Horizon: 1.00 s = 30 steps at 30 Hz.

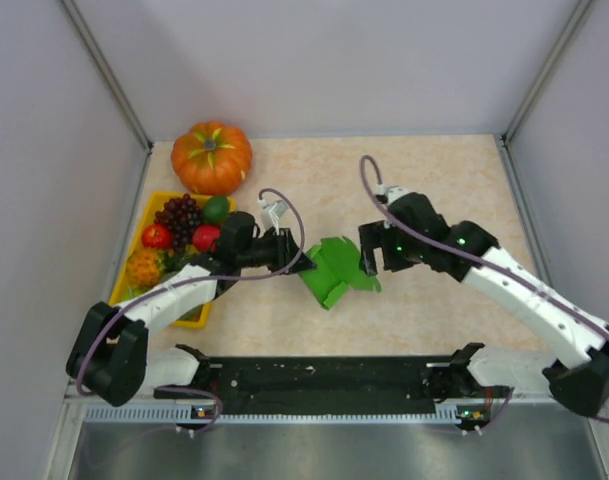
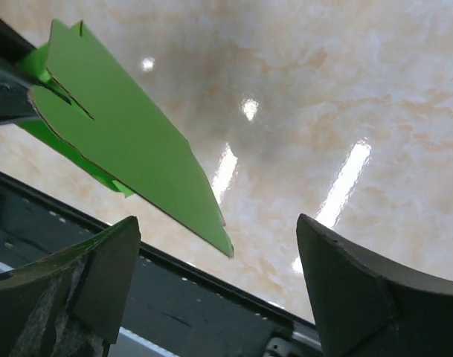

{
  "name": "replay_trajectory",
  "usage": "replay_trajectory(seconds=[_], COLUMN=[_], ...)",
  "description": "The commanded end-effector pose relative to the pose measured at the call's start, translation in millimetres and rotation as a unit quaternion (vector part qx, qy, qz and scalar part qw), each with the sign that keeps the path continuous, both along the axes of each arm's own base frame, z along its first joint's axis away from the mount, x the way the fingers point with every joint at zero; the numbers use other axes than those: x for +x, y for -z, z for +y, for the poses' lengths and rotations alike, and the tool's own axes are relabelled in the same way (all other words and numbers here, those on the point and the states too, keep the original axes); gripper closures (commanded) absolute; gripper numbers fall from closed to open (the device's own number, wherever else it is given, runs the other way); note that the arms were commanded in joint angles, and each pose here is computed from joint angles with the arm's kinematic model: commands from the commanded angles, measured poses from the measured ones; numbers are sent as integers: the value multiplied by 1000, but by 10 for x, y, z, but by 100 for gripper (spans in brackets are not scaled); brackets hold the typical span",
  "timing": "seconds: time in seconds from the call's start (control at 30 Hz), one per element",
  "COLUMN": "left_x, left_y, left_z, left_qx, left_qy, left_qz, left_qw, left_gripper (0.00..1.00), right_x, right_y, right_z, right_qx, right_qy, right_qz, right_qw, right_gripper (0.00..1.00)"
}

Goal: Fold the paper box

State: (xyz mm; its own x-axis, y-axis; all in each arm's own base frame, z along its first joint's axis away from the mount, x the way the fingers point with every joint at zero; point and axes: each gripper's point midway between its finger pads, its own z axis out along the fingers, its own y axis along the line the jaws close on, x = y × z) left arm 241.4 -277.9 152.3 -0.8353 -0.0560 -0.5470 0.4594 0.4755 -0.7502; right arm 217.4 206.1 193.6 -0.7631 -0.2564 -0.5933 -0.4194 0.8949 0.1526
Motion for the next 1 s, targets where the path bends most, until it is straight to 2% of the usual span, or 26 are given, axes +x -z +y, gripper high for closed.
replay_trajectory(seconds=[0.0, 0.1, 0.13, 0.17, 0.2, 0.23, 0.27, 0.33, 0.43, 0.57, 0.6, 0.7, 0.77, 0.97], left_x=[80, 65, 52, 46, 27, -10, -19, -67, -129, -181, -196, -230, -271, -401], left_y=[-151, -239, -339, -381, -423, -524, -570, -711, -887, -1031, -1038, -1082, -1124, -1287], left_z=[196, 283, 309, 326, 336, 345, 357, 388, 447, 510, 509, 499, 491, 476], left_qx=[-16, -43, -59, -71, -93, -110, -122, -154, -200, -236, -238, -253, -270, -328], left_qy=[-78, -117, -126, -134, -143, -144, -149, -158, -172, -184, -182, -176, -167, -140], left_qz=[-53, -54, -65, -70, -68, -77, -81, -87, -95, -102, -100, -93, -90, -74], left_qw=[995, 991, 988, 986, 983, 980, 978, 971, 960, 949, 949, 947, 944, 931], left_gripper=[75, 74, 74, 74, 72, 72, 72, 72, 71, 70, 70, 70, 70, 71], right_x=[-100, -262, -270, -311, -358, -383, -420, -436, -405, -363, -372, -376, -390, -491], right_y=[-505, -328, -405, -176, -157, -420, -208, -336, -223, -171, -312, -456, -473, -691], right_z=[-205, -255, -123, -80, 1, 151, 197, 295, 357, 528, 571, 632, 666, 689], right_qx=[180, 253, 304, 317, 349, 415, 422, 458, 456, 479, 502, 530, 534, 577], right_qy=[145, 162, 141, 134, 125, 79, 68, 34, 27, 11, -7, -34, -48, -85], right_qz=[-53, -56, -63, -52, -39, -65, -52, -75, -70, -58, -72, -93, -96, -115], right_qw=[971, 952, 940, 938, 928, 904, 903, 885, 887, 876, 862, 842, 839, 804], right_gripper=[14, 14, 14, 16, 20, 22, 24, 24, 24, 27, 27, 27, 27, 27])
